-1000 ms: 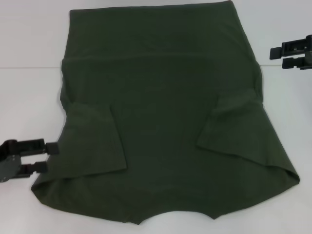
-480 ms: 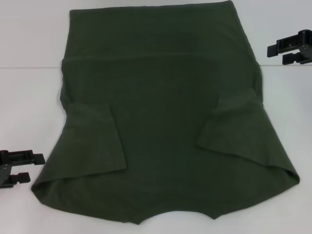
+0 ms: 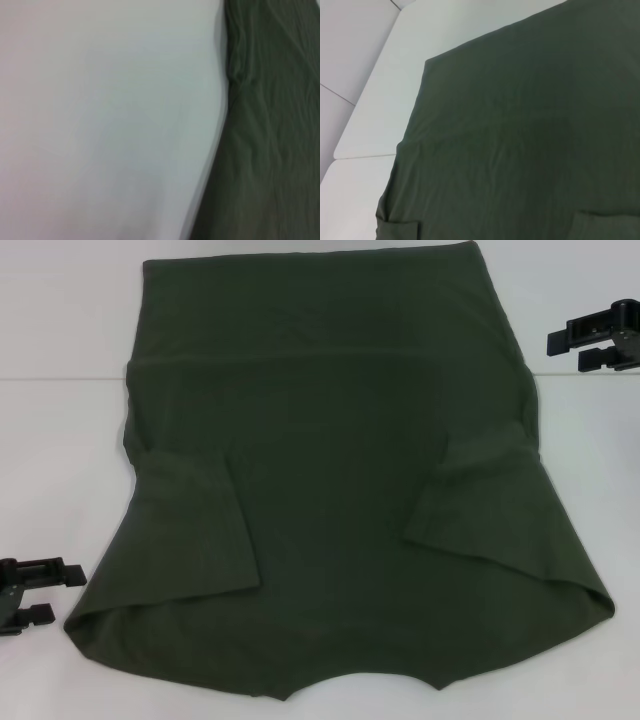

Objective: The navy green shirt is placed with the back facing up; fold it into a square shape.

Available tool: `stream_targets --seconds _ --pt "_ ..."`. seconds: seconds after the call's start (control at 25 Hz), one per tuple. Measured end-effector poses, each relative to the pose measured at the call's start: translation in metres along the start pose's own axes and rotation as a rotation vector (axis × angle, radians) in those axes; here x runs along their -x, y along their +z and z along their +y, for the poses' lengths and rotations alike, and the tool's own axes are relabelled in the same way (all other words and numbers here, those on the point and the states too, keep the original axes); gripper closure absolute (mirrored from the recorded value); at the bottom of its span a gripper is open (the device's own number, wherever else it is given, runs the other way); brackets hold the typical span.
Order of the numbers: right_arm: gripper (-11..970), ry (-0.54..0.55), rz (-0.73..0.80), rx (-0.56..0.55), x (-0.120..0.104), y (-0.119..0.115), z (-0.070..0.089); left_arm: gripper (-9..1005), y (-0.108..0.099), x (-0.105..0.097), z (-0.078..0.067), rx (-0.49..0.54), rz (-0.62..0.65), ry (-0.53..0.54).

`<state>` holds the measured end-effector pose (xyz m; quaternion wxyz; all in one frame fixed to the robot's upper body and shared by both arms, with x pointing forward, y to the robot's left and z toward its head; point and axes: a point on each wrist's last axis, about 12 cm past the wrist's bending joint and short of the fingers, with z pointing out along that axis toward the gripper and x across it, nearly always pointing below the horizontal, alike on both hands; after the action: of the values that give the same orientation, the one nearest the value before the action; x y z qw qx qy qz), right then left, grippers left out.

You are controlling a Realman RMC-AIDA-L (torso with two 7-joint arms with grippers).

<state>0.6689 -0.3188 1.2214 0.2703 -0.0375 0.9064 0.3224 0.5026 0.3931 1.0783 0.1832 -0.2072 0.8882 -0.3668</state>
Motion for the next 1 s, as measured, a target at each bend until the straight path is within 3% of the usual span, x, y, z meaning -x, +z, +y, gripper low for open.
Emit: stream_targets --seconds 0.68,1.0 --pt "313 0.008 -0.005 -0.002 -0.002 -0.002 -0.003 231 0.010 -0.005 0.002 0.012 0.023 0.009" --pt "315 0.007 -0.005 -0.002 -0.002 -0.002 -0.003 232 0.019 -0.007 -0.004 -0.006 0.061 0.039"
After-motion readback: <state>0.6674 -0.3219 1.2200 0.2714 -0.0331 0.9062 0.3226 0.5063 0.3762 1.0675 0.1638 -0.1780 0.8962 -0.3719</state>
